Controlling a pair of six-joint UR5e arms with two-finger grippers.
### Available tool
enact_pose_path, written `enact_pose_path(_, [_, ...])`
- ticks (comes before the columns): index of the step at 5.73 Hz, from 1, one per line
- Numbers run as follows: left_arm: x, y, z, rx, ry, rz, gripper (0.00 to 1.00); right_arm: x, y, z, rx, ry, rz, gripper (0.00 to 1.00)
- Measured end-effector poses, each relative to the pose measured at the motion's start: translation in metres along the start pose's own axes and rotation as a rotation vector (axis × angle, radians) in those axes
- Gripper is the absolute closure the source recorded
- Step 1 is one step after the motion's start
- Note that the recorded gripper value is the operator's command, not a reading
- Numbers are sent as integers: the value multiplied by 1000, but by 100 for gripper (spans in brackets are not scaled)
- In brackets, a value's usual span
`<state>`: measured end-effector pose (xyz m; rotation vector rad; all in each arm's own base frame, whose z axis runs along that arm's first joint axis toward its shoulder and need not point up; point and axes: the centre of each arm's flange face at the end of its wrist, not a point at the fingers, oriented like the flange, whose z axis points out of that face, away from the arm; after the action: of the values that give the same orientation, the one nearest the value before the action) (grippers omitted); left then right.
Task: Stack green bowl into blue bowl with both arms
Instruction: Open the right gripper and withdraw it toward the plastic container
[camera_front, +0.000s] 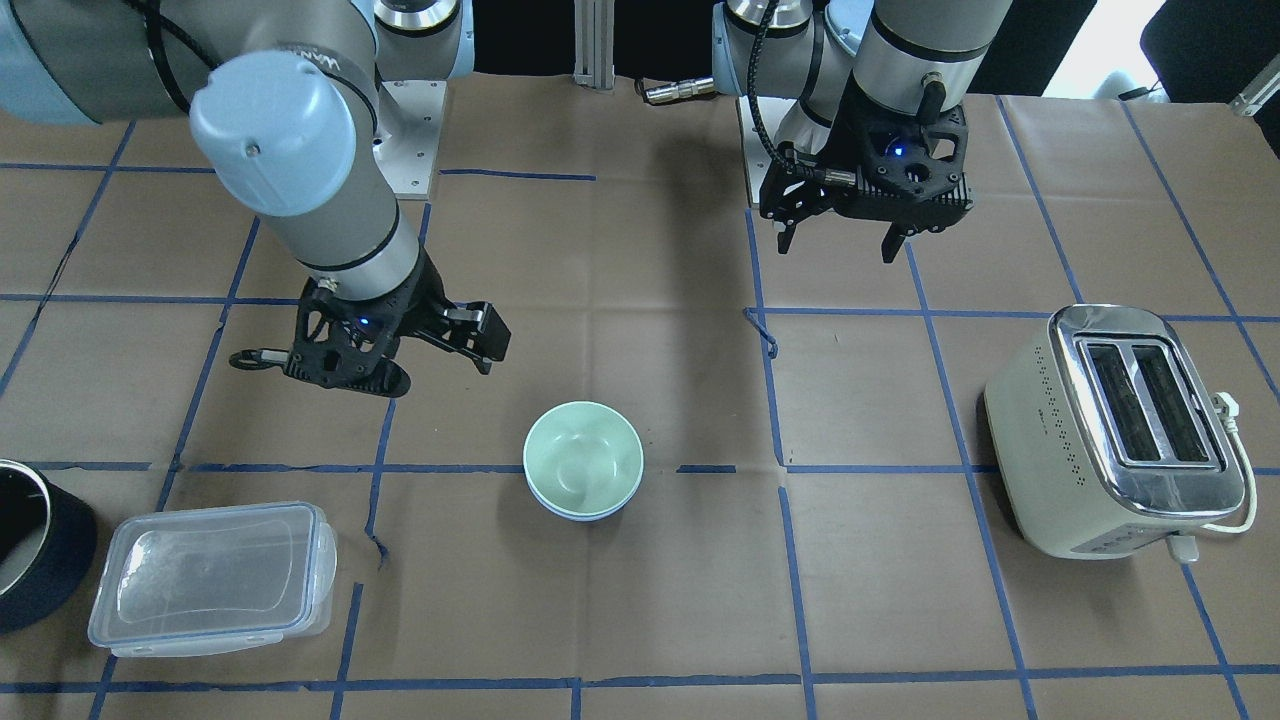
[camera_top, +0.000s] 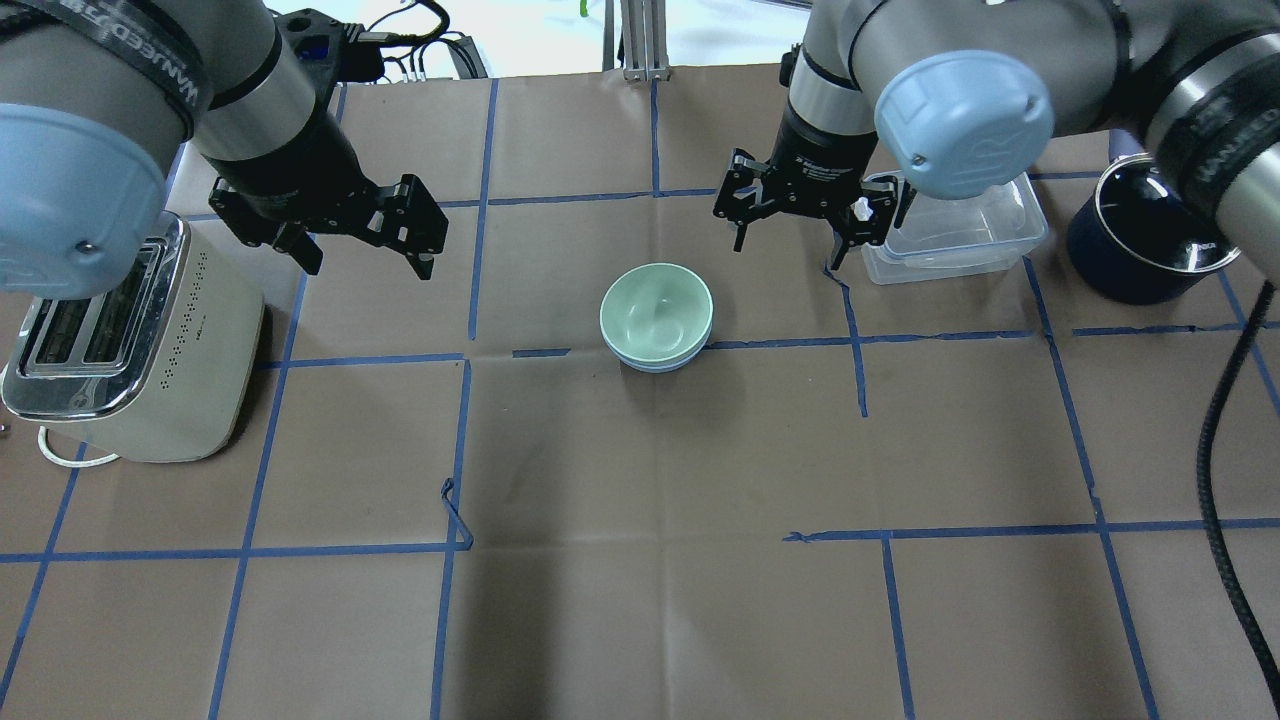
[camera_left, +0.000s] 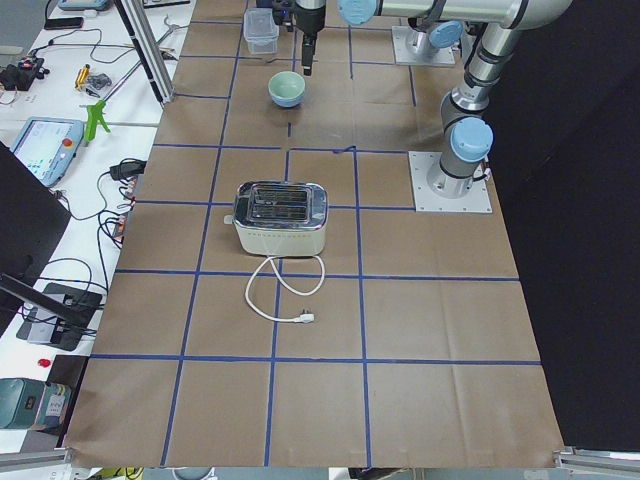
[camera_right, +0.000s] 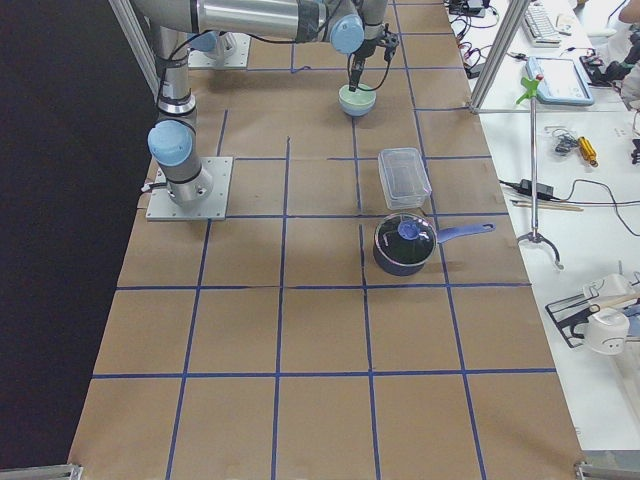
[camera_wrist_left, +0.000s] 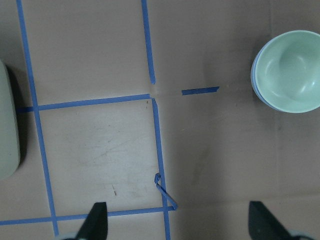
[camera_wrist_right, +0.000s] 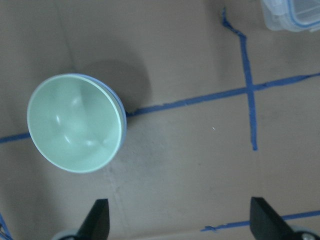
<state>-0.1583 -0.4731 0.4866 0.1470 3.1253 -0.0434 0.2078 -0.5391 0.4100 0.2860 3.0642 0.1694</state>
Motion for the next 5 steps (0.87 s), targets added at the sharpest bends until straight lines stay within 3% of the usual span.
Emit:
enact_pose_path(2, [0, 0, 0, -1, -1, 0, 2, 57, 34, -52, -15, 66, -44, 0])
enact_pose_path(5, [0, 1, -1, -1, -4, 0, 2, 69, 56, -72, -17, 76, -40, 0])
